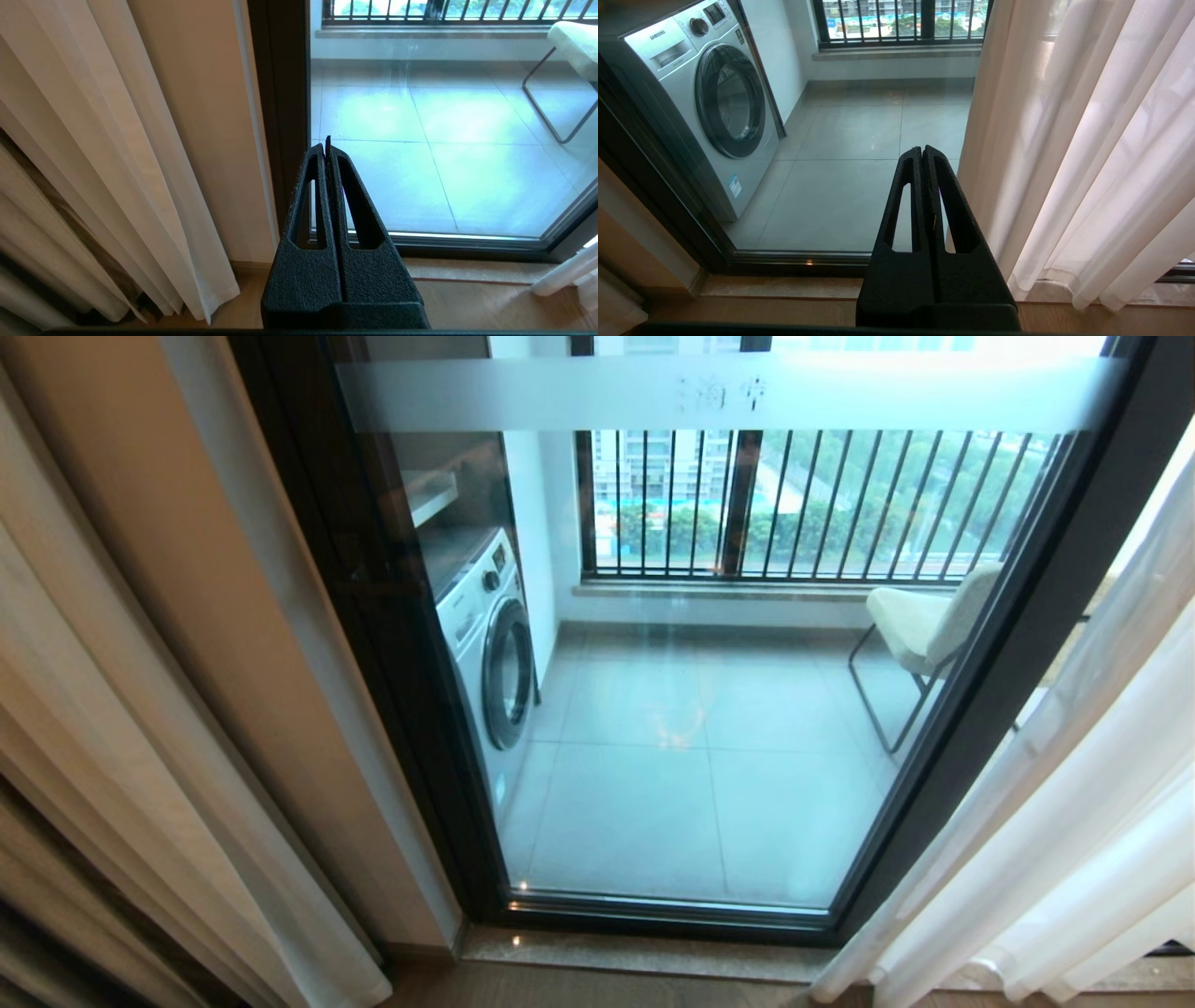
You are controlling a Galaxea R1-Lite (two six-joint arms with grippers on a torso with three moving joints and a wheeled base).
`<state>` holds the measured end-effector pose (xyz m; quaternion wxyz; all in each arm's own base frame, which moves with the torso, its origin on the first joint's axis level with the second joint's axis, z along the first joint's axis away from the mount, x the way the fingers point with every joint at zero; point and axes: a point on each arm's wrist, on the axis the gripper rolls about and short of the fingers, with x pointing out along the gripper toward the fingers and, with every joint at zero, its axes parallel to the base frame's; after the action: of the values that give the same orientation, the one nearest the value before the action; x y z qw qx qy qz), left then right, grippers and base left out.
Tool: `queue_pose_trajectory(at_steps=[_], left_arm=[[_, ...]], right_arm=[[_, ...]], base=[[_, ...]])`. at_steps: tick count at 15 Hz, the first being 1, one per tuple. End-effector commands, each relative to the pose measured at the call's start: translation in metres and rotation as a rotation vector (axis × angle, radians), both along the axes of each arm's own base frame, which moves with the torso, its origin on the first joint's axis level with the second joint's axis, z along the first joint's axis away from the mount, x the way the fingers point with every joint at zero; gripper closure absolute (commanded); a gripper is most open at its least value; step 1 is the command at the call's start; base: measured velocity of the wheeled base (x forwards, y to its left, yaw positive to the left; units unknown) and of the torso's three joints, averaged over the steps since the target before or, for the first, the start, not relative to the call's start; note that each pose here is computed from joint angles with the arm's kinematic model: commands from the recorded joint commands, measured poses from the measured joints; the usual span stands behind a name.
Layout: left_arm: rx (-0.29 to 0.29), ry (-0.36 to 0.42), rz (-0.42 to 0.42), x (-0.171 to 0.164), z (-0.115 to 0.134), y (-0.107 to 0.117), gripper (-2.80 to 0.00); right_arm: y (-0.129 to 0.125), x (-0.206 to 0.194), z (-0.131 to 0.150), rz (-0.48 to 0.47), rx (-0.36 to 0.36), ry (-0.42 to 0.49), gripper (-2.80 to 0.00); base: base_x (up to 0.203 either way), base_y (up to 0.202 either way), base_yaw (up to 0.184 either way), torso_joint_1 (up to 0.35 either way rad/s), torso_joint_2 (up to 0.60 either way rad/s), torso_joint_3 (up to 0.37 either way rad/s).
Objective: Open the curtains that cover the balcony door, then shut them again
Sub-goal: Pull the inner curtains open on both sides
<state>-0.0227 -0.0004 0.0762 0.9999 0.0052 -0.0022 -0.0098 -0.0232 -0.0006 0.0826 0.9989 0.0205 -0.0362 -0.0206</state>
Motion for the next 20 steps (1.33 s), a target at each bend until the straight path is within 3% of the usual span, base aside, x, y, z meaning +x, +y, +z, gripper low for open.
queue_pose_trajectory(at_steps=[1, 13, 20], left_arm=[[-0.001, -0.002, 0.0, 0.0, 0.0001, 0.0, 0.0], [0.0, 0.0, -0.002, 0.0, 0.0, 0.0, 0.0], [0.0, 0.0, -0.002, 0.0, 0.0, 0.0, 0.0]], right_arm=[[0.0, 0.0001, 0.0001, 0.0, 0.0, 0.001, 0.0], [0.0, 0.0001, 0.0002, 0.0, 0.0, -0.001, 0.0], [0.0, 0.0001, 0.0001, 0.0, 0.0, 0.001, 0.0]], base=[[0.0, 0.0, 0.0, 0.0, 0.0, 0.0], [0.0, 0.0, 0.0, 0.0, 0.0, 0.0], [0.0, -0.161, 0.003, 0.003, 0.0, 0.003]])
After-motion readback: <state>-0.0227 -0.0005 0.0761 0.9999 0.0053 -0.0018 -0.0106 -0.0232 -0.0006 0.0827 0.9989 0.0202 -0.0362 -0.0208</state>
